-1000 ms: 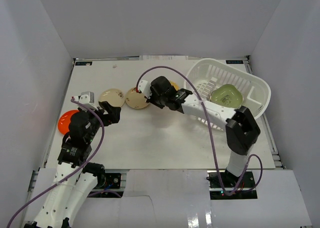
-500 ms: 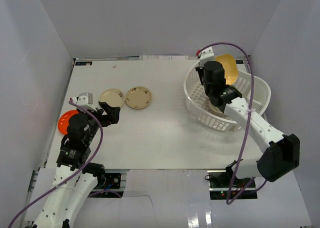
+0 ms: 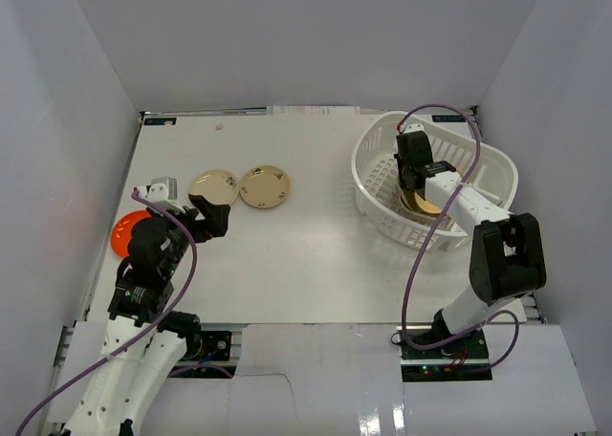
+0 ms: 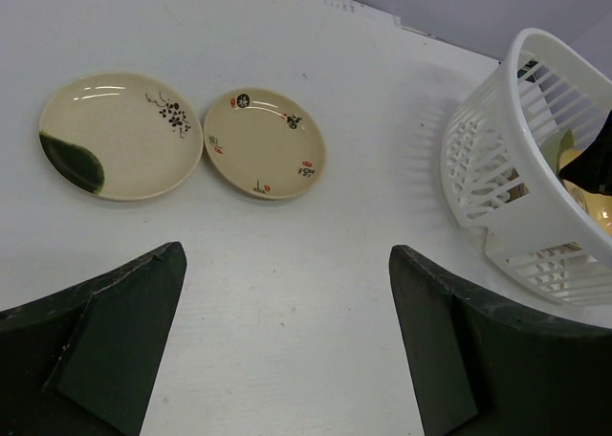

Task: Place the plates into the plastic bin on the countertop

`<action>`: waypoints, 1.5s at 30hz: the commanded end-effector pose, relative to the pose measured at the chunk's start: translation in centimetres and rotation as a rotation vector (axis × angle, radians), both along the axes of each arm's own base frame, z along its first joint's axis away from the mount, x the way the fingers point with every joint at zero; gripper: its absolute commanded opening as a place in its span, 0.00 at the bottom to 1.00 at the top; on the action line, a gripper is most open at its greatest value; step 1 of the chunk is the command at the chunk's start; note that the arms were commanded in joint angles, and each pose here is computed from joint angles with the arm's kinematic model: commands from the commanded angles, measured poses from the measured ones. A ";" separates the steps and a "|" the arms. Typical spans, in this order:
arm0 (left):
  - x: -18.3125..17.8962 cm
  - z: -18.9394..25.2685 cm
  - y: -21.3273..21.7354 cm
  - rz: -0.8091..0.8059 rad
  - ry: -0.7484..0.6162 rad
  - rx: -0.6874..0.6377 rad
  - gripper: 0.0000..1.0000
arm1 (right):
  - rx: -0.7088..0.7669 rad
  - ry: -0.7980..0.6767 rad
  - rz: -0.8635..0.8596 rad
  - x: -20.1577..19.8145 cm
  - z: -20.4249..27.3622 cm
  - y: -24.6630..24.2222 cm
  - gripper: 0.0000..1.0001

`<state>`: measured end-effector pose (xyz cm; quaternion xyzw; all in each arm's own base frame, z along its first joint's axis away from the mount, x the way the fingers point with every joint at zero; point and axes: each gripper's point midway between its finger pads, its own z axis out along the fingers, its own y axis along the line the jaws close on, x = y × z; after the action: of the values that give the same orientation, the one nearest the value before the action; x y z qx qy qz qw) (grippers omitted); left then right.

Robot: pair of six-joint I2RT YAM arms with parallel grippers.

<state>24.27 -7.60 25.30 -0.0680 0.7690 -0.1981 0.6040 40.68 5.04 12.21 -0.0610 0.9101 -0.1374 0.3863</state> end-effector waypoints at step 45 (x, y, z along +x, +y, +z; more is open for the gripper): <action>1.0 -0.1 5.6 0.455 0.065 -0.226 0.96 | 1.055 -0.044 0.778 -20.6 4.9 46.7 0.49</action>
<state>24.16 -2.85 27.74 -0.2494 0.7277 -0.1565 0.6195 19.30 53.87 10.12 -0.2080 0.8087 0.4368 0.3344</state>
